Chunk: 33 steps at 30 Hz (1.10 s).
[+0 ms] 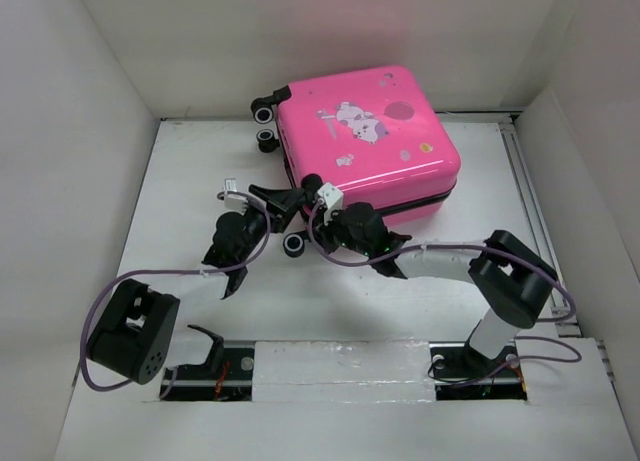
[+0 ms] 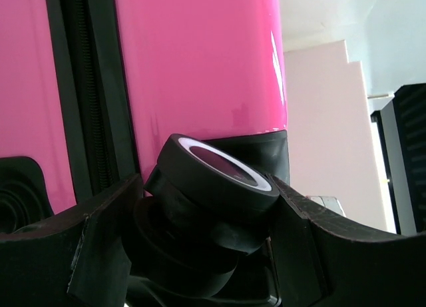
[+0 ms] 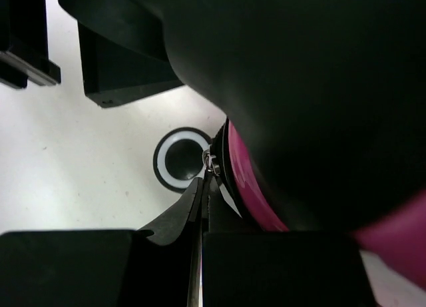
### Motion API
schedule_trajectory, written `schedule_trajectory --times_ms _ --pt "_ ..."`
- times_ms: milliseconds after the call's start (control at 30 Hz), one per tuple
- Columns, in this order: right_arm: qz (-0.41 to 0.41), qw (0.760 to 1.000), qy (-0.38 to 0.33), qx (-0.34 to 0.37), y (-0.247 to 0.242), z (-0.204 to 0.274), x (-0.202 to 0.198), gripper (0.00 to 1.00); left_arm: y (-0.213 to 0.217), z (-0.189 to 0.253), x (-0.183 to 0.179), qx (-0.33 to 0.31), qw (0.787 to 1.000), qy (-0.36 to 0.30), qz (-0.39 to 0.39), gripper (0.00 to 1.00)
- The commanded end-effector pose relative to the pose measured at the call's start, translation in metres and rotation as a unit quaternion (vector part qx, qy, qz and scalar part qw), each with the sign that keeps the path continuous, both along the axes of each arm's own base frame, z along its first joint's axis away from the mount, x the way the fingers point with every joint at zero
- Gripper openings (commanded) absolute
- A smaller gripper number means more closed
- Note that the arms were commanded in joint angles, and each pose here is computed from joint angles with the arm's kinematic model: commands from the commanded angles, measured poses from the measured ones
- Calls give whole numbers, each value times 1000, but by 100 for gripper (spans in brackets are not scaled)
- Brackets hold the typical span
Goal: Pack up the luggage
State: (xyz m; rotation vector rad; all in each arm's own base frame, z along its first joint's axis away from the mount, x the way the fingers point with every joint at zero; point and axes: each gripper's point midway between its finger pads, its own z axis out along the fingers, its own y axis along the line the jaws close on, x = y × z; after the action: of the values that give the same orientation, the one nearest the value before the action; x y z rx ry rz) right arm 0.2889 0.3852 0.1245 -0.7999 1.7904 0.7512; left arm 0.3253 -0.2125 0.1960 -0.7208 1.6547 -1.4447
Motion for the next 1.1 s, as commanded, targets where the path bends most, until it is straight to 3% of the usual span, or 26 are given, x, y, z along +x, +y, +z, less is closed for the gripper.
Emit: schedule_trajectory --times_ms 0,133,333,367,467,500,600,633,767,833,900,967,1033,1067 --pt "78 993 -27 84 45 42 -20 0 -54 46 -61 -25 985 -79 -150 0" --pt "74 990 -25 114 47 49 -28 0 -67 53 -74 -39 982 -85 -165 0" --pt "24 991 -24 133 8 49 -39 4 -76 78 -79 -24 978 -121 -167 0" --pt "20 988 -35 147 2 65 -41 22 -80 83 -80 -16 976 -131 -170 16" --pt "8 990 -30 136 -16 70 -49 50 -75 84 -77 25 977 -148 -153 51" --pt "9 991 -34 127 -20 71 -51 53 -71 93 -77 40 976 -155 -145 75" --pt "14 995 -19 98 -34 64 -65 61 -53 95 -61 115 974 -176 -82 100" --pt "13 996 -11 88 -38 61 -68 62 -42 93 -57 134 976 -163 -54 100" --pt "5 999 0 46 -55 51 -74 63 8 90 -29 179 972 -137 74 100" --pt "0 999 0 44 -60 57 -76 63 28 112 -18 181 964 -153 120 100" --pt "-6 999 4 34 -67 59 -78 58 55 102 12 209 956 -114 171 100" --pt "-9 999 -5 38 -71 71 -78 52 88 99 47 215 950 -84 211 100" --pt "4 999 -6 34 -68 84 -80 43 98 94 64 198 957 -82 197 100" --pt "10 999 -10 35 -66 92 -81 25 105 97 75 191 957 -78 204 100"
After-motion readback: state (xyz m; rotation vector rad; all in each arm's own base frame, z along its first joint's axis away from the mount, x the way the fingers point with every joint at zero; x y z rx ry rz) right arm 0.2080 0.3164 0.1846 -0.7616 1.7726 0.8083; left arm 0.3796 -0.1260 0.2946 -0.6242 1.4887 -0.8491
